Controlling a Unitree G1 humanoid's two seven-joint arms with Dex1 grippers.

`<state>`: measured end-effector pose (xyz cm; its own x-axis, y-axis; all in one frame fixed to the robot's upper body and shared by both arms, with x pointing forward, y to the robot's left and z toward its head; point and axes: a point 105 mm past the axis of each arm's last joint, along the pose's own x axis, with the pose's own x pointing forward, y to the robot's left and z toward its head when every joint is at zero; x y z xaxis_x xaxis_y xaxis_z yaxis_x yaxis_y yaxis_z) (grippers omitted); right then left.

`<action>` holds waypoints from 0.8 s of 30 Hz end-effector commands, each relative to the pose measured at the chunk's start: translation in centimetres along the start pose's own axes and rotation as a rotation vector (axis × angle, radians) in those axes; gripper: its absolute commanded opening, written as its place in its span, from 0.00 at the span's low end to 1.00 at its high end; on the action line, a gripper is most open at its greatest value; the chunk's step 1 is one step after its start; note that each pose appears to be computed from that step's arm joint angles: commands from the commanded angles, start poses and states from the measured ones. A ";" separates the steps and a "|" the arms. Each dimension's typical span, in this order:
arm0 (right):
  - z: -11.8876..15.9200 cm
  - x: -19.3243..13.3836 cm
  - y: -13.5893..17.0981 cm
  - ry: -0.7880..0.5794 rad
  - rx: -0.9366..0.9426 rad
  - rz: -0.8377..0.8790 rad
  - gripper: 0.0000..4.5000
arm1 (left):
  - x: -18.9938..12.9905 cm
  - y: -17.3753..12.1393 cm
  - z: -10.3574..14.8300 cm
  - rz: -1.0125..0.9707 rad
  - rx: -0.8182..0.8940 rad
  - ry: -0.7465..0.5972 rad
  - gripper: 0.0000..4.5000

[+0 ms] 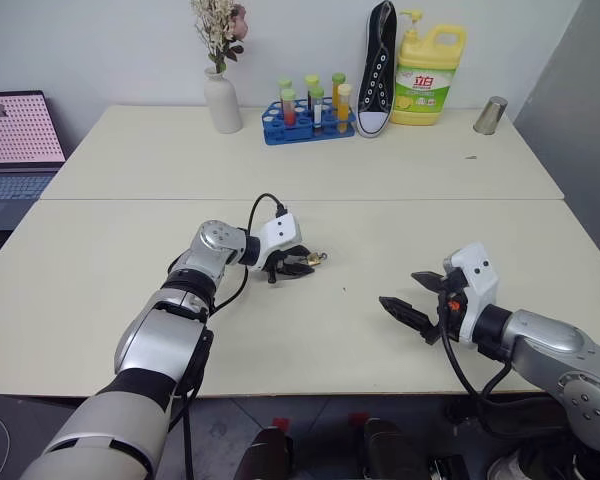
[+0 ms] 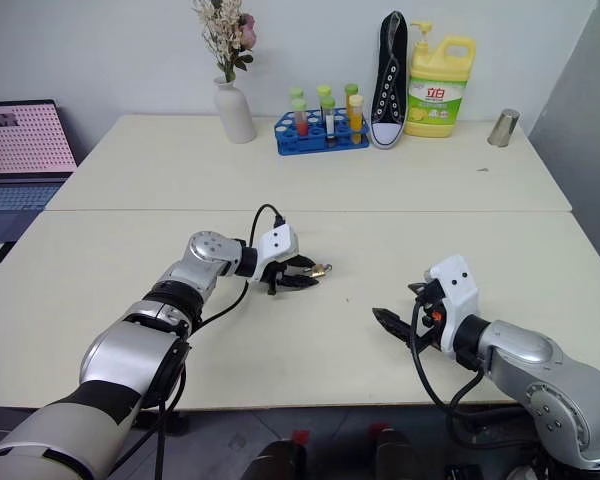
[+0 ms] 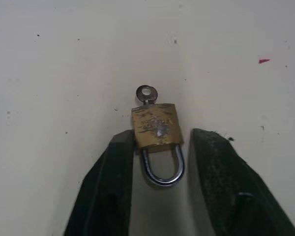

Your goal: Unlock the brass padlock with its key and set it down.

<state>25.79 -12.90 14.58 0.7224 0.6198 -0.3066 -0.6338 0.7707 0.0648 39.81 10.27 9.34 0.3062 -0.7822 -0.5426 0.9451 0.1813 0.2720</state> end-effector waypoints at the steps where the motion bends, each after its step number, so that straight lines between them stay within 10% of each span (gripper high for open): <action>1: 1.0 -0.4 0.0 -0.038 -0.027 -0.001 1.00 | -0.1 -1.0 -3.2 -0.021 -0.031 0.132 0.21; 11: 1.1 -0.3 0.6 -0.044 -0.107 0.032 1.00 | 0.3 -4.0 -3.2 -0.116 0.137 0.034 0.21; 24: 0.2 -0.1 2.2 -0.001 -0.113 0.167 1.00 | -5.9 -7.3 -4.4 -0.131 -0.064 0.035 0.21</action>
<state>24.67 -11.73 14.35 0.6281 0.7109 -0.3163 -0.7420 0.6697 0.0317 32.51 16.10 8.10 0.2104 -0.7989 -0.5635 0.9753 0.1320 0.1770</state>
